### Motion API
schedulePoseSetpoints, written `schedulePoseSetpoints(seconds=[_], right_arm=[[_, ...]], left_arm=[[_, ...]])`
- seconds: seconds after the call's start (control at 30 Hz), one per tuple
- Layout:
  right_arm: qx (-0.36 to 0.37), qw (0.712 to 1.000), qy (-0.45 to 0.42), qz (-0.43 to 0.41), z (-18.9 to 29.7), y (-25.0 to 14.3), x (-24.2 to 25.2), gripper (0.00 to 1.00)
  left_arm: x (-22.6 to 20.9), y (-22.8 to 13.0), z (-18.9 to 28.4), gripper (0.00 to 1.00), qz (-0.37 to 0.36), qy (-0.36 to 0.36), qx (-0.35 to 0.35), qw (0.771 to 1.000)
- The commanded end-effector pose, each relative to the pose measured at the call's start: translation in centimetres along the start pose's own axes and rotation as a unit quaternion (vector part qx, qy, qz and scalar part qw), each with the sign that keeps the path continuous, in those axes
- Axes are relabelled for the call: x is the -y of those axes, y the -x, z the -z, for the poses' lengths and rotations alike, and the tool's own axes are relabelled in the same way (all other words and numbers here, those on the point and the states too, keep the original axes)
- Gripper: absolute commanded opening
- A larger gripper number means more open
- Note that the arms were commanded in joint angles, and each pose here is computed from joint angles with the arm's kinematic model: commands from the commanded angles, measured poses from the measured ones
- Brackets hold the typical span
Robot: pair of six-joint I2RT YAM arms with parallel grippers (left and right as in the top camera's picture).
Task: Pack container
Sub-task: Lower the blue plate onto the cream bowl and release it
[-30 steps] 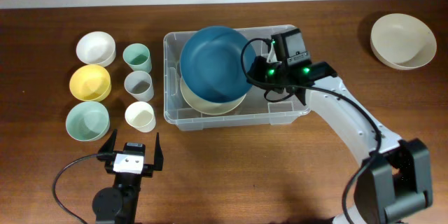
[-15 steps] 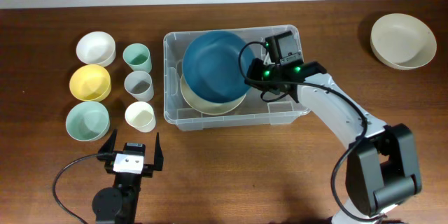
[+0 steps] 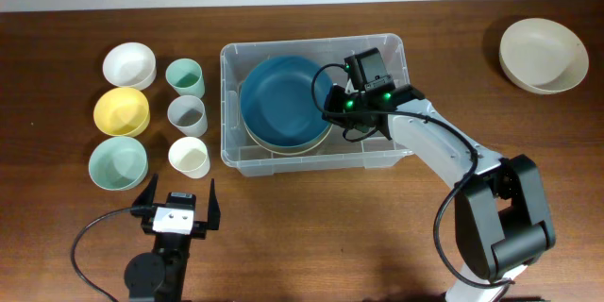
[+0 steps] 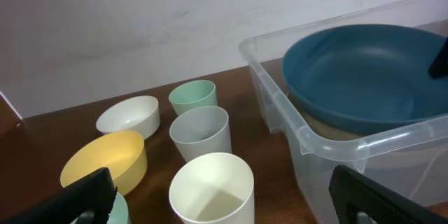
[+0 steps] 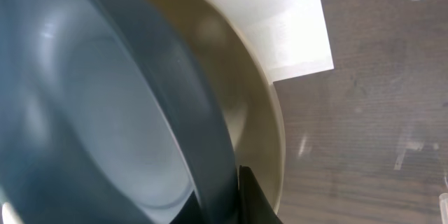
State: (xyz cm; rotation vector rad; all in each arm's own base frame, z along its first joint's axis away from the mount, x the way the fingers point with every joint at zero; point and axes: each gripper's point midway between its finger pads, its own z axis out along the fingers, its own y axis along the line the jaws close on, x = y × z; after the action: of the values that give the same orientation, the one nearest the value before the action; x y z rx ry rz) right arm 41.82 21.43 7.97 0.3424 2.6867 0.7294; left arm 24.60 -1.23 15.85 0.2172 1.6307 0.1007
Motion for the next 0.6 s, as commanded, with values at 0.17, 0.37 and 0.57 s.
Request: schedulePoseSetpoints(seconds=[0.17,0.37,0.57], right_arm=[[0.007,1.0,0.006,0.002,0.17,0.27,-0.66,0.13],[0.007,1.0,0.007,0.002,0.17,0.27,-0.67,0.13],[0.005,1.0,0.008,-0.003,0.17,0.2,-0.72,0.12]], left_arm=[[-0.15,-0.13,0.03,1.0,-0.006,0.004,-0.001,1.0],[-0.15,-0.13,0.03,1.0,-0.006,0.004,-0.001,1.0],[-0.15,-0.13,0.03,1.0,-0.006,0.004,-0.001,1.0]])
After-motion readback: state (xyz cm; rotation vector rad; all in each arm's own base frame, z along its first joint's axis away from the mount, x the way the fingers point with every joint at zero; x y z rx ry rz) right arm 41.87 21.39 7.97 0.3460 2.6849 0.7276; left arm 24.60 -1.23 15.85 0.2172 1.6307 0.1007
